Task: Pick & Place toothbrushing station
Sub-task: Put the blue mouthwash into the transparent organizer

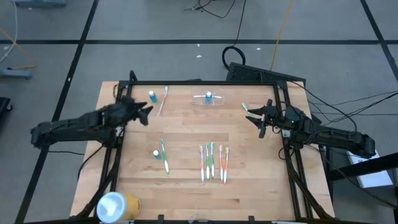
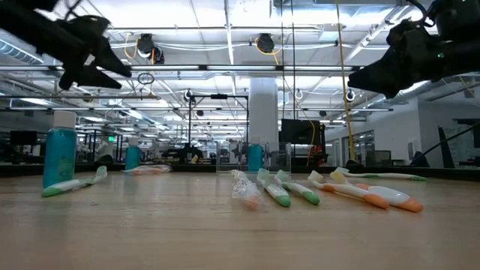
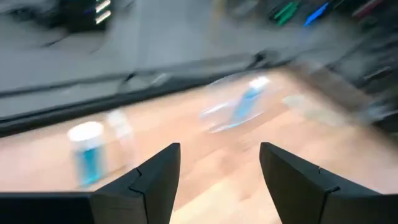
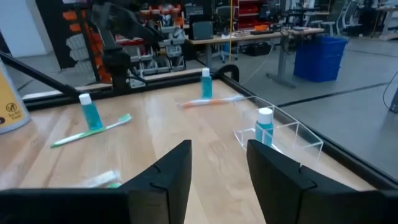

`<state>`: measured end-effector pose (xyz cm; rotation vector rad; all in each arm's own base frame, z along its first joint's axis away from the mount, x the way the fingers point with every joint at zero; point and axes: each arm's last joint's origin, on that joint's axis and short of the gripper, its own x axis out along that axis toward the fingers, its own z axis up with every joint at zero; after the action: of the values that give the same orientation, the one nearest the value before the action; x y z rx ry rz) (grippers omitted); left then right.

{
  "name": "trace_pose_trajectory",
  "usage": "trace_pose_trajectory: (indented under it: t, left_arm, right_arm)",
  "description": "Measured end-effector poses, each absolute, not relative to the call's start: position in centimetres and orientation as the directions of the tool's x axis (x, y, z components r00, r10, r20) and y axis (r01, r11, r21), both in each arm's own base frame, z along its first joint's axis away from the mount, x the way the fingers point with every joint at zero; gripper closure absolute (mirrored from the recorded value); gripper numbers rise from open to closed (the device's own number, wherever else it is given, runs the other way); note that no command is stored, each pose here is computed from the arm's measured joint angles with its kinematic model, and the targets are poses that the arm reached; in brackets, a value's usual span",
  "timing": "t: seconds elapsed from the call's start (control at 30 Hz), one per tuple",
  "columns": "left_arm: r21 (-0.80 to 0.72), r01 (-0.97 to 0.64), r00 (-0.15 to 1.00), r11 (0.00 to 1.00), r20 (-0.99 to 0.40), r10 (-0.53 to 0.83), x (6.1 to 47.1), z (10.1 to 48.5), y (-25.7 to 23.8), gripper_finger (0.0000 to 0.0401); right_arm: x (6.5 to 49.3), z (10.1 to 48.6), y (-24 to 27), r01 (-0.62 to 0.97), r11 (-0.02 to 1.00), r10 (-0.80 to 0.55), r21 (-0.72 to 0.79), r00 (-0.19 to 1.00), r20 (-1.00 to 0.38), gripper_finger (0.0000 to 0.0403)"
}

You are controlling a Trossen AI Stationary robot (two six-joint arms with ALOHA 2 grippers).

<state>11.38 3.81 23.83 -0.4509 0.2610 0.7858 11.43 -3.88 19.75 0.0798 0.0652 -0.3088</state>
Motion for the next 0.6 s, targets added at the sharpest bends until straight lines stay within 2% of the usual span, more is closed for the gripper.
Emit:
trace_pose_trajectory:
  t: [0.13,0.2,0.37,0.6]
  left_arm:
    - [-0.094,-0.863,0.447,0.496,-0.6,0.663,13.4,26.2,6.6,0.0174]
    - [-0.004,-0.878,0.353,0.478,-0.681,0.642,14.4,26.9,8.4,0.0174]
    - [0.025,-0.84,0.289,0.542,-0.825,0.486,16.1,27.2,13.6,0.0174]
    - [0.077,-0.879,0.156,0.471,-0.886,0.436,16.6,26.6,18.3,0.0174]
  right_arm:
    - [11.4,19.7,-3.9,0.305,0.95,-0.3,0.069,0.951,-0.081,0.0257]
    - [11.4,19.7,-3.9,0.305,0.95,-0.299,0.068,0.951,-0.081,0.0257]
    - [11.4,19.8,-3.9,0.304,0.951,-0.299,0.065,0.952,-0.07,0.0257]
    - [11.4,19.9,-3.9,0.303,0.951,-0.299,0.057,0.952,-0.066,0.0257]
